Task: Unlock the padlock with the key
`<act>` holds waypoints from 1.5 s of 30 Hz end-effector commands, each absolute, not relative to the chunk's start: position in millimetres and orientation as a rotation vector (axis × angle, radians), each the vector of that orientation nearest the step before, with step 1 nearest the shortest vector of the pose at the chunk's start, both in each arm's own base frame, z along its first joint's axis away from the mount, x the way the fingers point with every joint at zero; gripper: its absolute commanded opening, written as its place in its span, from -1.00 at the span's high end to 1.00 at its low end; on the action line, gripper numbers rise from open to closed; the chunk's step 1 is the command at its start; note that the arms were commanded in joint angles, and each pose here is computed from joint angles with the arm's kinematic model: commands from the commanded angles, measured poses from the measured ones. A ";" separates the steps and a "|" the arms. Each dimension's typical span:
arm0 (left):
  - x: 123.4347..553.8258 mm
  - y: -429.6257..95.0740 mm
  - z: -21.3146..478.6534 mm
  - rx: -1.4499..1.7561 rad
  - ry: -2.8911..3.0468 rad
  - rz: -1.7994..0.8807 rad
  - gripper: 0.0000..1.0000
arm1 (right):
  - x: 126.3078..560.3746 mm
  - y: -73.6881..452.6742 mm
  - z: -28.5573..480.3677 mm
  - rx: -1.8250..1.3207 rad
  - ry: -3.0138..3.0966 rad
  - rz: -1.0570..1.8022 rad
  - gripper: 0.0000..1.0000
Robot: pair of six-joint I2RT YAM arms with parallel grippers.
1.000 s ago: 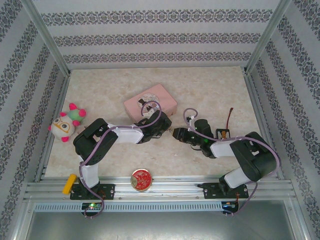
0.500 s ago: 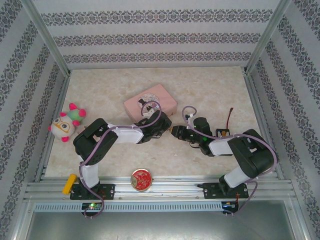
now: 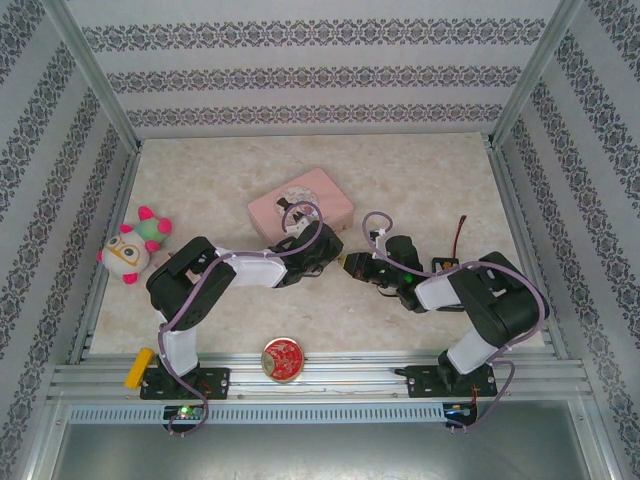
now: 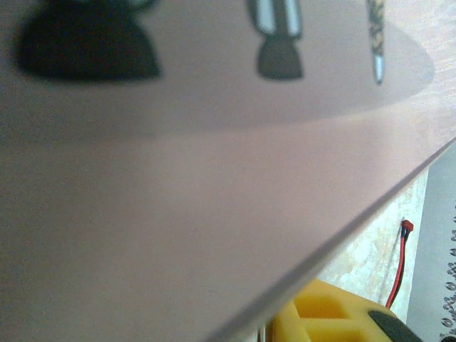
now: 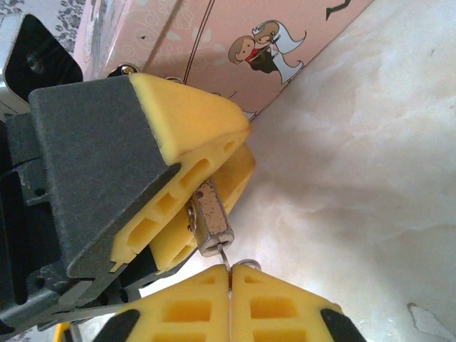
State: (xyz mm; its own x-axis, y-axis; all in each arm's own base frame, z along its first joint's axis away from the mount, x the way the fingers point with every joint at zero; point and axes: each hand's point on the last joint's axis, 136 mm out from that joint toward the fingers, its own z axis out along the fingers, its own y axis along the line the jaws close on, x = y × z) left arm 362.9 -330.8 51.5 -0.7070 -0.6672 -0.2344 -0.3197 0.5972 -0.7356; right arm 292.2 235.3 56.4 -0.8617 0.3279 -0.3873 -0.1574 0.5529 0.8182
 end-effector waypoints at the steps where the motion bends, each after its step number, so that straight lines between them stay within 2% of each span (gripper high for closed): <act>1: 341.5 -354.8 44.5 -0.858 2.406 -1.154 0.47 | 303.6 238.7 68.7 0.147 2.211 1.322 0.96; 5: 343.5 -355.2 53.4 -0.812 2.356 -1.197 -0.07 | 306.9 239.6 69.4 0.176 2.197 1.341 0.97; 6: 344.4 -355.4 56.3 -0.795 2.343 -1.205 -0.15 | 307.5 239.9 69.1 0.183 2.195 1.346 0.97; 14: 347.2 -331.7 76.7 -0.695 2.250 -1.084 -0.37 | 311.9 242.6 74.4 0.213 2.156 1.392 0.97; 21: 346.7 -315.9 71.7 -0.725 2.199 -1.059 -0.33 | 313.7 245.9 79.1 0.215 2.142 1.422 0.97; 33: 365.0 -316.2 74.9 -0.705 2.090 -1.150 -0.07 | 315.5 247.5 85.7 0.219 2.121 1.446 0.95; 45: 368.9 -307.7 69.2 -0.722 2.080 -1.130 0.15 | 317.8 249.7 88.8 0.222 2.111 1.461 0.95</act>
